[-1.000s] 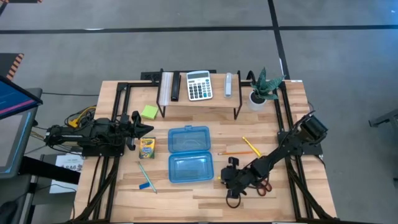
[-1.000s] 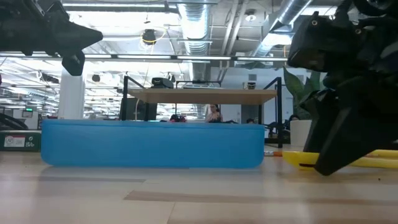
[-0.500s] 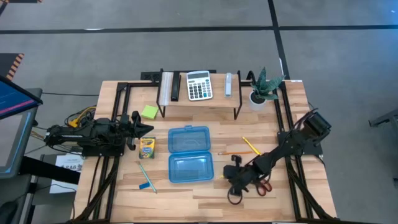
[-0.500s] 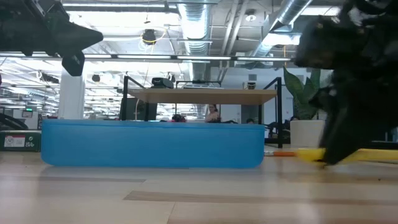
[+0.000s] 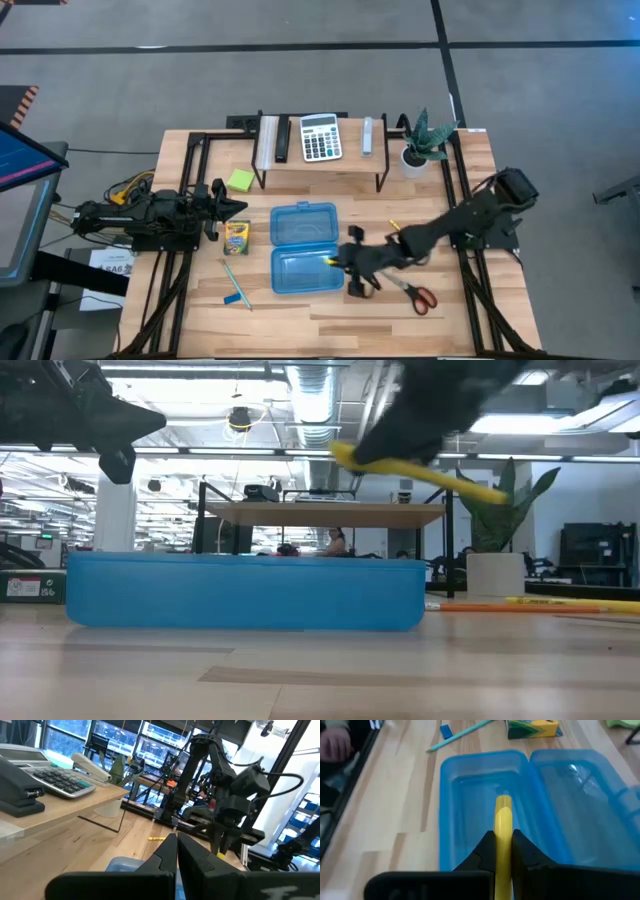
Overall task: Pack school essentials
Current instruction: Put the yellow pen into the blue supply box
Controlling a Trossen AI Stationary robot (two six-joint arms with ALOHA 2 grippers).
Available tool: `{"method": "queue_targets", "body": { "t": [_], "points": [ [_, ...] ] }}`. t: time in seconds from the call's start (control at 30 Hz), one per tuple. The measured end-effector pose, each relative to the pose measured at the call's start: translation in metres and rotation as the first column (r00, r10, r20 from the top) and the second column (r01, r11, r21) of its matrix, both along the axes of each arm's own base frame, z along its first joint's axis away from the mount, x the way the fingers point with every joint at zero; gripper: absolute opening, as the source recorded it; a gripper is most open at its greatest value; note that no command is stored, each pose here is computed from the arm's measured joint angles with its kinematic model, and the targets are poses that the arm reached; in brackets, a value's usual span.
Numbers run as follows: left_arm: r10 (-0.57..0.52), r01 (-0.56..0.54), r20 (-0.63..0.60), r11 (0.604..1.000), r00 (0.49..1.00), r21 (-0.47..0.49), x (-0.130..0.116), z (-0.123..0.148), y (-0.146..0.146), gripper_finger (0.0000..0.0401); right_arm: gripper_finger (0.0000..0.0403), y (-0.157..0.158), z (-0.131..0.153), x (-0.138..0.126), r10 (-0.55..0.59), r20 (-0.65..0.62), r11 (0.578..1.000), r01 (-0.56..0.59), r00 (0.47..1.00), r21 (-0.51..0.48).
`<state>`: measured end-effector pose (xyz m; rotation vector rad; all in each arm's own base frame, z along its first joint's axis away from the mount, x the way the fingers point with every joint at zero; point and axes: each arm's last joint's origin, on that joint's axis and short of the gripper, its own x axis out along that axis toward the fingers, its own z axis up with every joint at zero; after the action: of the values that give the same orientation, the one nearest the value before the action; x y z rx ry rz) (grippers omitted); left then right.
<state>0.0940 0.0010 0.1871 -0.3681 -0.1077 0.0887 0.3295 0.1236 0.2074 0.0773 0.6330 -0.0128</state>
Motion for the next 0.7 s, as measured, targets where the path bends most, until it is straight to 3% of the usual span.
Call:
{"method": "queue_targets", "body": {
  "t": [0.27,0.57,0.7],
  "points": [
    [-0.083,0.083,0.000,0.997,0.997,0.007,0.000,0.000,-0.002,0.0000,0.0030,-0.017,-0.006,0.058,0.071,-0.061,0.996,-0.074,0.996,-0.046],
    [-0.102,0.102,-0.005,0.995,0.995,0.019,0.002,0.000,-0.005,0.0000,0.0036,-0.023,-0.036,0.109,0.159,-0.101,0.987,-0.157,0.982,0.032],
    [-0.102,0.102,-0.009,0.994,0.995,0.032,0.002,0.000,-0.005,0.0000,0.0066,-0.026,-0.050,0.121,0.149,-0.139,0.989,-0.145,0.979,0.043]
  ]
}}
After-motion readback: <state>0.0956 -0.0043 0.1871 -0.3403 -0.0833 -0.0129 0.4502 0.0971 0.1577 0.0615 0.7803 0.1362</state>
